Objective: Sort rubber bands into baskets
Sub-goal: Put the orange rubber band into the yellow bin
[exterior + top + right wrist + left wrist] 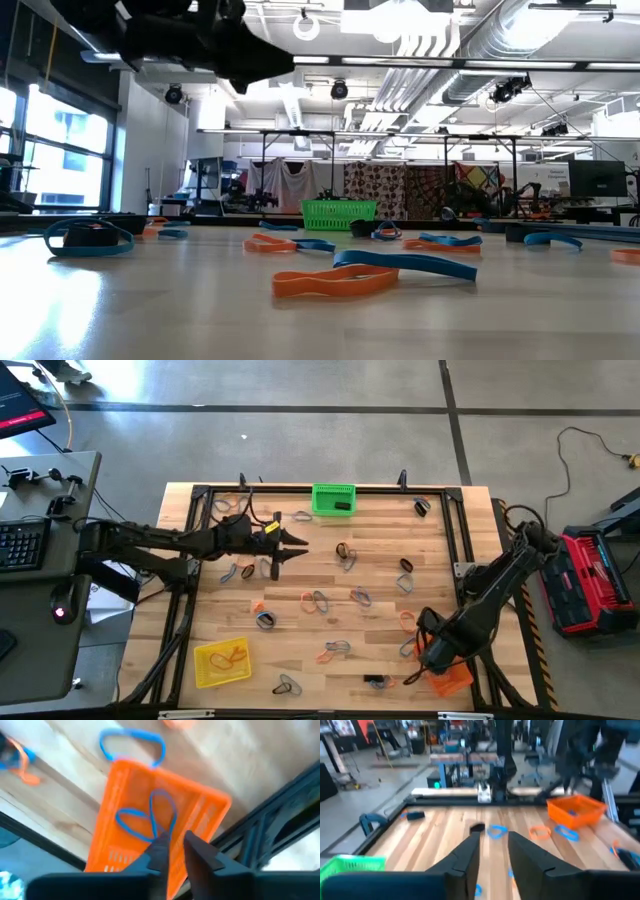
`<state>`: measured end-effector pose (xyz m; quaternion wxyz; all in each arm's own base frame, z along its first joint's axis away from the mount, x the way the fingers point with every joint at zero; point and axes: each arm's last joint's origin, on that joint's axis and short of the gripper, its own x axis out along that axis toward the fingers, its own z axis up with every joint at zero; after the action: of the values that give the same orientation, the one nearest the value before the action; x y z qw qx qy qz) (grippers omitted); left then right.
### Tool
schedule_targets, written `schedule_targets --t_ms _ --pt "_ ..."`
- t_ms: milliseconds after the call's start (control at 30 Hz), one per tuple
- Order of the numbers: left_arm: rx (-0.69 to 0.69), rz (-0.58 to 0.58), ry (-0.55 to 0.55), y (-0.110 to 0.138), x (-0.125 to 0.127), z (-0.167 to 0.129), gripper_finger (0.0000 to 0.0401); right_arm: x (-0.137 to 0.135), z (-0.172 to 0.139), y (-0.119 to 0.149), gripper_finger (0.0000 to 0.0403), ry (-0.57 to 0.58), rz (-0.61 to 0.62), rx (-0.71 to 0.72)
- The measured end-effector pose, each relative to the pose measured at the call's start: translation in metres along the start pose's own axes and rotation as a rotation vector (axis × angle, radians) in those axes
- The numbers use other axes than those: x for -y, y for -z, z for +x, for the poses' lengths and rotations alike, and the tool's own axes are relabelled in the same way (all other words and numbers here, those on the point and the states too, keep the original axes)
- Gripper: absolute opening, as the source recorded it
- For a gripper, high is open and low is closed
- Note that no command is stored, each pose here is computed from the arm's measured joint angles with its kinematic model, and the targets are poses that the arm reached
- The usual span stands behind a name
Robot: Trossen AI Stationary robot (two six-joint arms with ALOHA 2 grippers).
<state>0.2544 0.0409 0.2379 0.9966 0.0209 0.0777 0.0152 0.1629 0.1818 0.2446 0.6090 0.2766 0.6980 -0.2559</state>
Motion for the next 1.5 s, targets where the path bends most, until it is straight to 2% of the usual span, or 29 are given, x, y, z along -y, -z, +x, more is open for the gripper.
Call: schedule_targets --t_ms 67,200,333,633,833,1033,1233,1367,1500 --pt "-0.049 0.012 0.013 0.001 0.002 -0.006 0.0063 0.001 -0.006 -0.007 0.0010 0.009 -0.048 0.044" --pt "-0.188 0.033 0.048 0.006 0.009 -0.020 0.0029 0.003 -0.012 -0.026 0.0011 0.009 -0.197 0.194" --pt "-0.307 0.009 0.090 0.010 0.019 -0.035 0.0006 0.012 -0.013 -0.049 0.0003 0.009 -0.284 0.297" --pt "-0.472 -0.108 0.171 0.018 0.046 -0.054 0.0001 0.017 0.002 -0.112 0.0000 -0.159 -0.494 0.520" --pt "-0.611 -0.184 0.139 0.028 0.057 -0.061 0.0001 0.024 0.015 -0.147 0.0000 -0.195 -0.569 0.662" --pt "-0.698 -0.255 0.143 0.034 0.069 -0.067 0.0024 0.032 0.017 -0.164 0.0000 -0.187 -0.592 0.714" --pt "-0.786 -0.267 0.059 0.042 0.077 -0.072 0.0074 0.036 0.017 -0.169 0.0000 -0.178 -0.578 0.718" --pt "-0.811 -0.227 -0.002 0.047 0.080 -0.071 0.0102 0.035 0.016 -0.169 0.0000 -0.173 -0.601 0.726" --pt "-0.871 -0.198 0.000 0.056 0.084 -0.065 0.0116 0.035 0.016 -0.170 0.0000 -0.169 -0.619 0.733"
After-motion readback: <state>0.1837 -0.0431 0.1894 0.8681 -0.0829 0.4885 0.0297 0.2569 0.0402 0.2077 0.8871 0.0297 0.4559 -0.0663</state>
